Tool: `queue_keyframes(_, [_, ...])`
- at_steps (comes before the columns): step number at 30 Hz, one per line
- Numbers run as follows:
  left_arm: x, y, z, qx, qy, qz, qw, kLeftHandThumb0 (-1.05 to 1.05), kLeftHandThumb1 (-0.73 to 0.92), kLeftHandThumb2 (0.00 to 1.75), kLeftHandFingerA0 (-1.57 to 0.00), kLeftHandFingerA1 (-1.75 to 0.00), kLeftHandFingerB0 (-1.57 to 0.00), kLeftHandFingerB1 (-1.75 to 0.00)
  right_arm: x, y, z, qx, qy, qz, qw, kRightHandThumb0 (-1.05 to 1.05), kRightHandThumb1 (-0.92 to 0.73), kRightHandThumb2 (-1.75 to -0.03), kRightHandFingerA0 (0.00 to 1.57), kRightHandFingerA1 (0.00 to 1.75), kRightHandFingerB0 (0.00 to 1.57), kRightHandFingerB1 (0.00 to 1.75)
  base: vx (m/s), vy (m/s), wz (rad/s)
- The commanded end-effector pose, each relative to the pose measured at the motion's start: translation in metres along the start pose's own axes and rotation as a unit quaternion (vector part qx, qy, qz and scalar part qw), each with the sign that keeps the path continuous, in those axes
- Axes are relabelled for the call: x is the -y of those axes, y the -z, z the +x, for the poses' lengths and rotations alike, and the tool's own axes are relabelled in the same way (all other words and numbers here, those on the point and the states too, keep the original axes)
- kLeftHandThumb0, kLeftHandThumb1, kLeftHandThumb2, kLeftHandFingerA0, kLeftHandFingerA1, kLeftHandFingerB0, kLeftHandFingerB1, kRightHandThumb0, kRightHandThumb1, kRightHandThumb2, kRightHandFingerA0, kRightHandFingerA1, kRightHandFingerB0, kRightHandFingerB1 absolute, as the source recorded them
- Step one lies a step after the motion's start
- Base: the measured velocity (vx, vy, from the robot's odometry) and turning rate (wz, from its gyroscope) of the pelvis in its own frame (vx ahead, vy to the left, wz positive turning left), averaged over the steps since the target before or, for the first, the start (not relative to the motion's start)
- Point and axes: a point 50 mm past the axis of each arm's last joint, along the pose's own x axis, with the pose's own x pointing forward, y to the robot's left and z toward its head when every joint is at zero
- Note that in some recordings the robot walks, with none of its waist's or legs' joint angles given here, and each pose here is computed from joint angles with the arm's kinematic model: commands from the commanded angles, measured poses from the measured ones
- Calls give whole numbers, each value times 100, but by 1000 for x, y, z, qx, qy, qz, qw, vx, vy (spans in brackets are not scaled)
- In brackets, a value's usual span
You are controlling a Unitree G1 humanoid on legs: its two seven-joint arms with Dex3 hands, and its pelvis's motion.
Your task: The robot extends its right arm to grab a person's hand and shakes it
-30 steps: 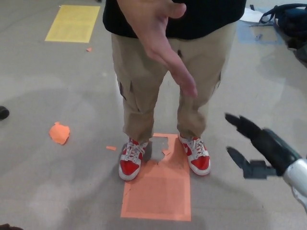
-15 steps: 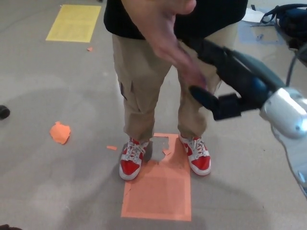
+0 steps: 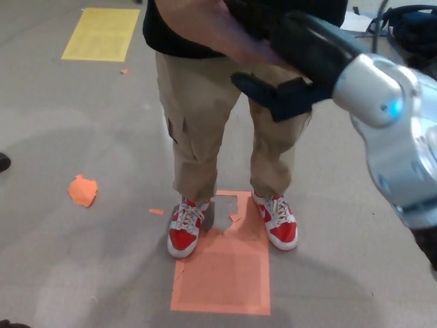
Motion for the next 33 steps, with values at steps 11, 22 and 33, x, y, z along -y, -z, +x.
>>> queue_keyframes(11, [-11,-3,-2,7,-6,6,1000,-69,72,101,-11,-45,-1,-38,3,50,49,-200,-36,-33,979,-85,-82,-70,2,29,0,0,0,0,0])
queue_keyframes(22, [-10,0,-3,8,-4,4,1000,-69,71,101,-10,-45,-2,-38,-6,55,60,-196,1,-81,977,-46,-75,-63,105,66,11,25,0,0,0])
queue_keyframes(33, [-10,7,-7,-3,-3,15,1000,-32,63,114,0,-47,0,-46,-15,52,59,-123,64,-40,990,-23,-73,-62,100,66,41,41,0,0,0])
